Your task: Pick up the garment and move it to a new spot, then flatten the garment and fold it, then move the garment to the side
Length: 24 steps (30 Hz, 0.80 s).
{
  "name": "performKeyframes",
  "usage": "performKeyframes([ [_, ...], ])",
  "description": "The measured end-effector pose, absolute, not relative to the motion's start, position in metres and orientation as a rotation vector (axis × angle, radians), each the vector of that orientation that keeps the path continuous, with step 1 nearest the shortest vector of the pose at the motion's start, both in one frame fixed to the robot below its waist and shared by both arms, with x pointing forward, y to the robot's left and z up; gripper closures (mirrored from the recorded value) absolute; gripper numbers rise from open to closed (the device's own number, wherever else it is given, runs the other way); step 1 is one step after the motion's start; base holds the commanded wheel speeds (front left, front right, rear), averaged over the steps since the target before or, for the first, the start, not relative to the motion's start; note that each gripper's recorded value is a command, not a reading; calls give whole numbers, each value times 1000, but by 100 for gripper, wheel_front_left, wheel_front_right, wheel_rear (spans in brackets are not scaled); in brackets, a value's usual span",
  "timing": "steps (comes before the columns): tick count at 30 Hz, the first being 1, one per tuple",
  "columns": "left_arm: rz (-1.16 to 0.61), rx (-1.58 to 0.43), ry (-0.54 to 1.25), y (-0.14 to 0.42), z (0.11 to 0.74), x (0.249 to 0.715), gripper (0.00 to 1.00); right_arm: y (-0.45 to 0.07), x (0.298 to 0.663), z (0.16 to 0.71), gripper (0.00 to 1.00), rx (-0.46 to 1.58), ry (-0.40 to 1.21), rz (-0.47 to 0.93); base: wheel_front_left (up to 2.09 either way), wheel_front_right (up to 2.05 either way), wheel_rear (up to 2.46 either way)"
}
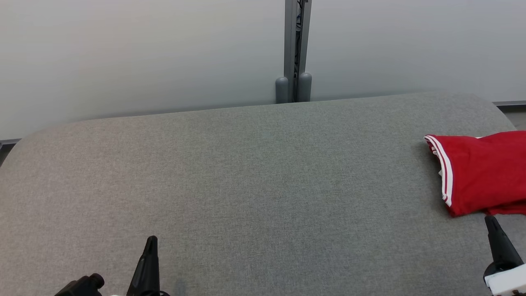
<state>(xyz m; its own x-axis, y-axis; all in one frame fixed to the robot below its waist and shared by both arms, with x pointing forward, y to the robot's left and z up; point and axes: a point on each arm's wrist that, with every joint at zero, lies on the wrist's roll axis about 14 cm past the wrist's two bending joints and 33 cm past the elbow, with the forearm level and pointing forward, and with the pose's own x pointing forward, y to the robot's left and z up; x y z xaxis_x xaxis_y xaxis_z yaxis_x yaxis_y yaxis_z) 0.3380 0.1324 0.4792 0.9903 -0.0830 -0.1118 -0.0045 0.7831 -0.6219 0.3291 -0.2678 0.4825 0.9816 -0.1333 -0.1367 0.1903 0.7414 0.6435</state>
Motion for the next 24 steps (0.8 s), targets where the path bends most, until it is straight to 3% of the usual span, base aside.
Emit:
performKeyframes([
  [24, -53, -972, 132, 119, 484, 343, 100, -278, 331, 482, 100, 1011, 80, -185, 0, 0, 0],
])
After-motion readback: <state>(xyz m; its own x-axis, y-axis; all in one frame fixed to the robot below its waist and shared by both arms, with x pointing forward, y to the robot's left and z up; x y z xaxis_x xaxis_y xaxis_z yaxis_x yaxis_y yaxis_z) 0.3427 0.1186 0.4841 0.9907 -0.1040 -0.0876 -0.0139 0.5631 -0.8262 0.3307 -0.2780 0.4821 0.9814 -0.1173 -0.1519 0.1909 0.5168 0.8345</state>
